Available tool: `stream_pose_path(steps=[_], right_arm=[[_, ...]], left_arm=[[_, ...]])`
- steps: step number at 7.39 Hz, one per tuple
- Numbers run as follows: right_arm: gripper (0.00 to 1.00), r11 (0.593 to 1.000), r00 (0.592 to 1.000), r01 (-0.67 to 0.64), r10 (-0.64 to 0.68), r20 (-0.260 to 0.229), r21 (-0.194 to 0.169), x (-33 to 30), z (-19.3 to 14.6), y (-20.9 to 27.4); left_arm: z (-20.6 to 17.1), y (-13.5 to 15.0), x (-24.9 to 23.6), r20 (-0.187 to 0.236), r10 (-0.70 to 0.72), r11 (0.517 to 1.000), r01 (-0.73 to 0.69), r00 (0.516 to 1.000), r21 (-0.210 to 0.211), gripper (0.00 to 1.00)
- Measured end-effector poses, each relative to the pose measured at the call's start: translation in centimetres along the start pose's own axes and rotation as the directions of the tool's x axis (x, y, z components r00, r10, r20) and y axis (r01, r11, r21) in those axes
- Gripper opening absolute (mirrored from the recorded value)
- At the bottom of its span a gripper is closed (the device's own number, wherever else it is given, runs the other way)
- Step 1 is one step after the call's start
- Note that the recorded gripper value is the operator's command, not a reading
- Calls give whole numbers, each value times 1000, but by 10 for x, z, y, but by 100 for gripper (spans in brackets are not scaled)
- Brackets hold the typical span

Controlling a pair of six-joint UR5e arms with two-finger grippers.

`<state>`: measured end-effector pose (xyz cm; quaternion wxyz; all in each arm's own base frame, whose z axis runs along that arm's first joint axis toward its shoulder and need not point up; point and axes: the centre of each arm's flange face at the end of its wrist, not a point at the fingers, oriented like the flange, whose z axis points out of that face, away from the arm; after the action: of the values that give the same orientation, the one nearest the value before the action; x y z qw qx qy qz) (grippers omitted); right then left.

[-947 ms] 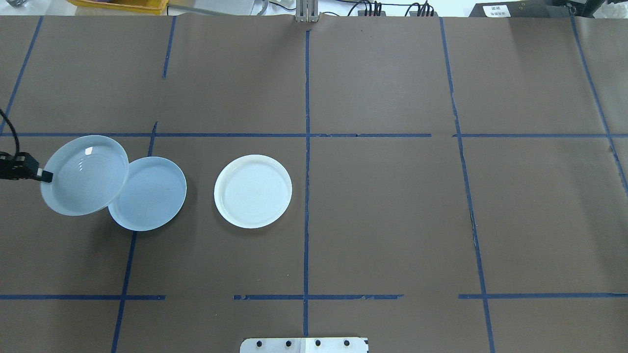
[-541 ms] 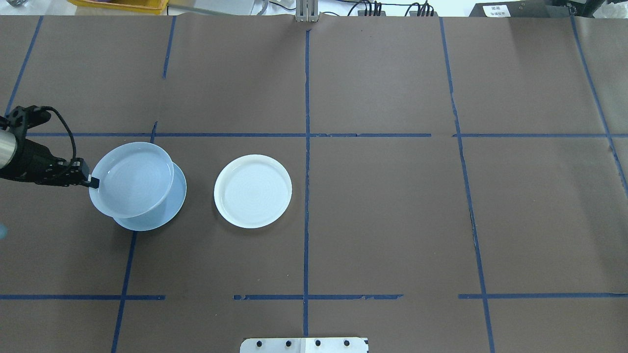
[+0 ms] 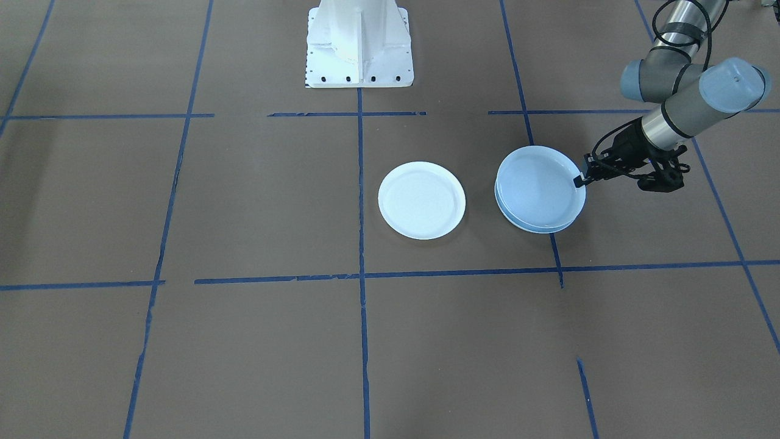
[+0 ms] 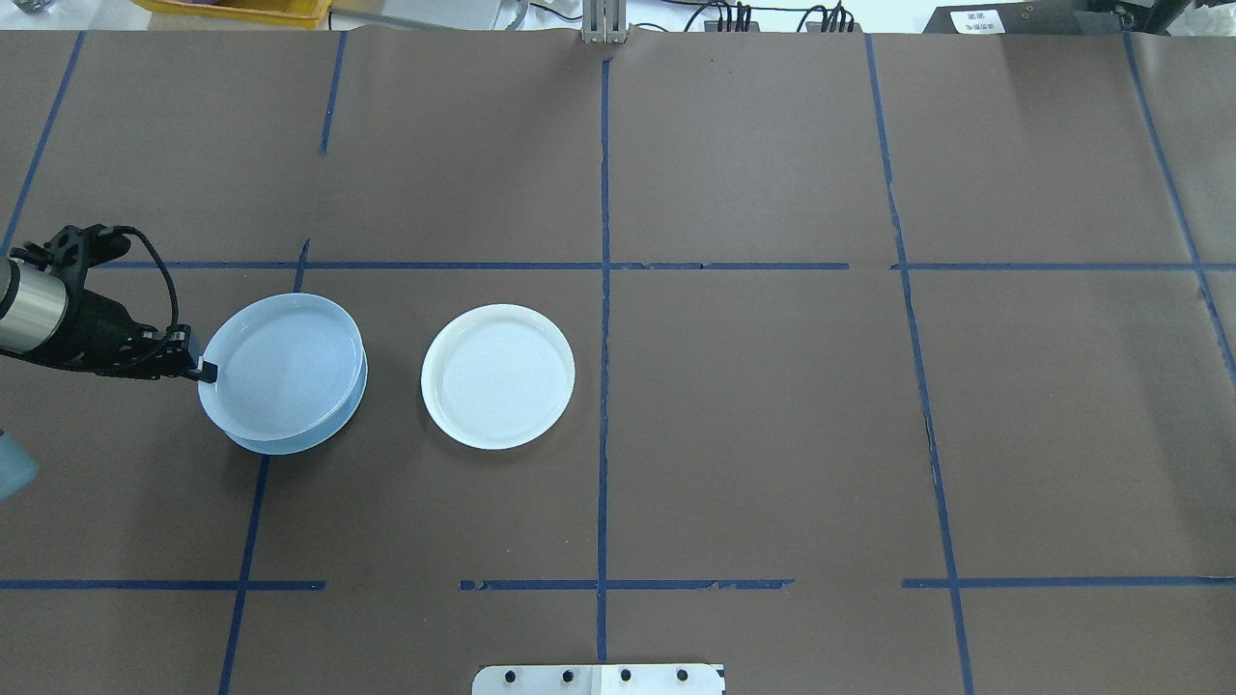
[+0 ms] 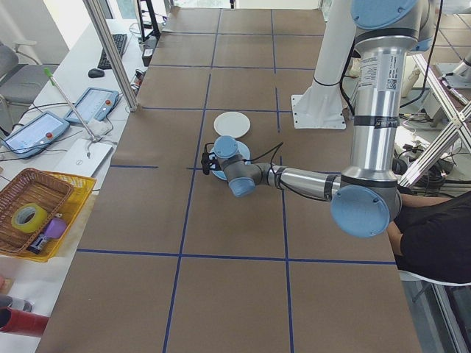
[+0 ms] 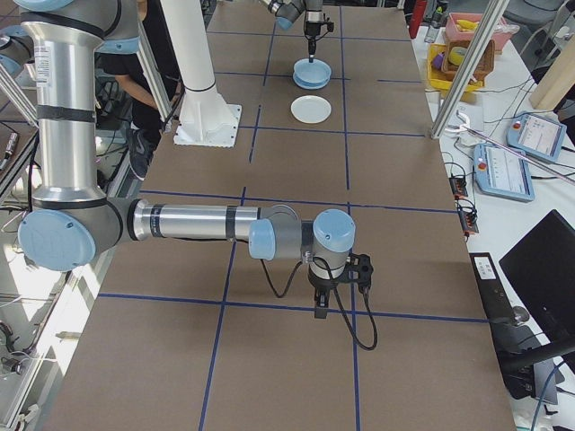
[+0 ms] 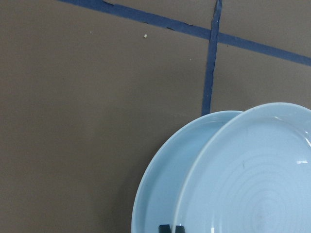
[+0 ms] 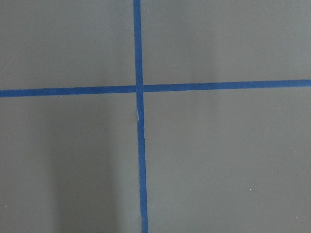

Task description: Stack plate in center

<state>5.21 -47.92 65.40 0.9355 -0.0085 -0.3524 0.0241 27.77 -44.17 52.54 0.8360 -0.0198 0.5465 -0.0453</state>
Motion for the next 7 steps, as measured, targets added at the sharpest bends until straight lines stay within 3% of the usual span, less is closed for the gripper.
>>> stream_pose_path(steps=[5, 7], right_arm=[[100, 1000, 1000, 1, -1, 0, 0, 0, 0, 0], [100, 1000, 1000, 0, 0, 0, 0, 0, 0, 0]], left_arm=[[-38, 5, 30, -95, 23, 997, -30, 995, -77, 100], [-48, 6, 74, -79, 14, 998, -19, 997, -68, 100]])
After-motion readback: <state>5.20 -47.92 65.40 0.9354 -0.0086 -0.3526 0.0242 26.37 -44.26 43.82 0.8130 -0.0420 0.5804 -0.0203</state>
